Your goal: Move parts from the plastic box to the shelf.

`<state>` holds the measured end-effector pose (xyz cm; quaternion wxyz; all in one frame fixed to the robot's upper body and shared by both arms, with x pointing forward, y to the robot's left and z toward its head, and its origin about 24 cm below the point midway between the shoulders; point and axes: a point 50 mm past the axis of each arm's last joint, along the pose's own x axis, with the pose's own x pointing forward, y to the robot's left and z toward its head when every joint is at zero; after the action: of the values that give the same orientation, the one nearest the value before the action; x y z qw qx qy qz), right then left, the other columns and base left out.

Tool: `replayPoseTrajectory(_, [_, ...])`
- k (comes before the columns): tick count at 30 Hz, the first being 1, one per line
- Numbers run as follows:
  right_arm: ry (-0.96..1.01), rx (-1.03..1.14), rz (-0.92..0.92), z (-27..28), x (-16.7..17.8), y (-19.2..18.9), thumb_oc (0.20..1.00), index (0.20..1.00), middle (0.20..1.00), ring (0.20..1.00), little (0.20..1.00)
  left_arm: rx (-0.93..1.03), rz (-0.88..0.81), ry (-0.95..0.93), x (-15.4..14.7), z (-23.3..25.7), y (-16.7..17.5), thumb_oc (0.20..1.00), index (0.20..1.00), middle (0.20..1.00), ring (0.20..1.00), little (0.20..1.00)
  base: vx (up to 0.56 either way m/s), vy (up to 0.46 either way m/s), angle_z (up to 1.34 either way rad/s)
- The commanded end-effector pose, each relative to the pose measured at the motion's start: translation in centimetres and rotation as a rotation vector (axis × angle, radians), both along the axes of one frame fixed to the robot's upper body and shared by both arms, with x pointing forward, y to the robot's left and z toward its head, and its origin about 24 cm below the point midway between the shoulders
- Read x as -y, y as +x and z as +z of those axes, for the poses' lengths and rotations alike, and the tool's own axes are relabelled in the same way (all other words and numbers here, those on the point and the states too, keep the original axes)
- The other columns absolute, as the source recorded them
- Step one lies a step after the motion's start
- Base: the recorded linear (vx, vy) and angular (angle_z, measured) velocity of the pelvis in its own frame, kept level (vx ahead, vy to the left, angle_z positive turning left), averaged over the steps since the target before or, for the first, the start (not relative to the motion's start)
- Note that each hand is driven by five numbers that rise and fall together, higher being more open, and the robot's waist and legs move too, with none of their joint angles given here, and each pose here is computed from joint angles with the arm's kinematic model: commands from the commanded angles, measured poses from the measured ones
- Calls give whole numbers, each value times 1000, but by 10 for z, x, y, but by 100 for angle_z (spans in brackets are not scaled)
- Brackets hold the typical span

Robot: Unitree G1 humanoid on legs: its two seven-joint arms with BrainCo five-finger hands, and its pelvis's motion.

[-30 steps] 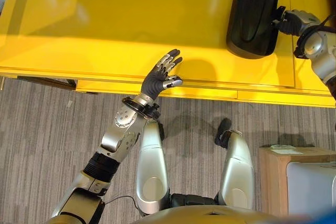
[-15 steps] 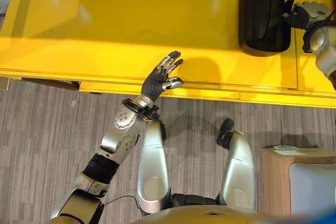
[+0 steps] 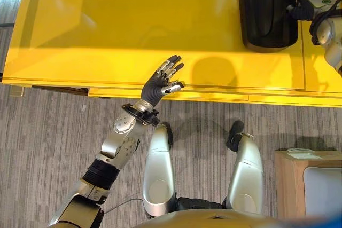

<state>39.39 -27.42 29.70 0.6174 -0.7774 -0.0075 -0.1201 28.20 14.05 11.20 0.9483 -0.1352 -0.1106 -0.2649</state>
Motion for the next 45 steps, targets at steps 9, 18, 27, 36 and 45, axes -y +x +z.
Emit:
replayPoseTrajectory(9, [458, -99, -160, -48, 20, 1, 1000, 1000, 1000, 1000, 1000, -180, 53, 43, -6, -39, -7, 1000, 1000, 1000, 1000, 1000, 2, 4, 0])
replayPoseTrajectory(18, [596, 249, -42, -30, 12, 0, 1000, 1000, 1000, 1000, 1000, -216, 47, 42, 0, -43, -5, 1000, 1000, 1000, 1000, 1000, 13, 27, -2])
replayPoseTrajectory(27, [813, 459, 241, -5, -19, -12, 1000, 1000, 1000, 1000, 1000, -232, 60, 10, 1, -45, -9, 1000, 1000, 1000, 1000, 1000, 22, 47, -1])
replayPoseTrajectory(36, [938, 548, 469, 4, -46, -38, 1000, 1000, 1000, 1000, 1000, -236, 88, -29, -3, -46, -14, 1000, 1000, 1000, 1000, 1000, 22, 25, 0])
replayPoseTrajectory(45, [1059, 585, 547, -38, -53, -73, 1000, 1000, 1000, 1000, 1000, -247, 121, -117, -4, -47, -22, 1000, 1000, 1000, 1000, 1000, 21, 46, -5])
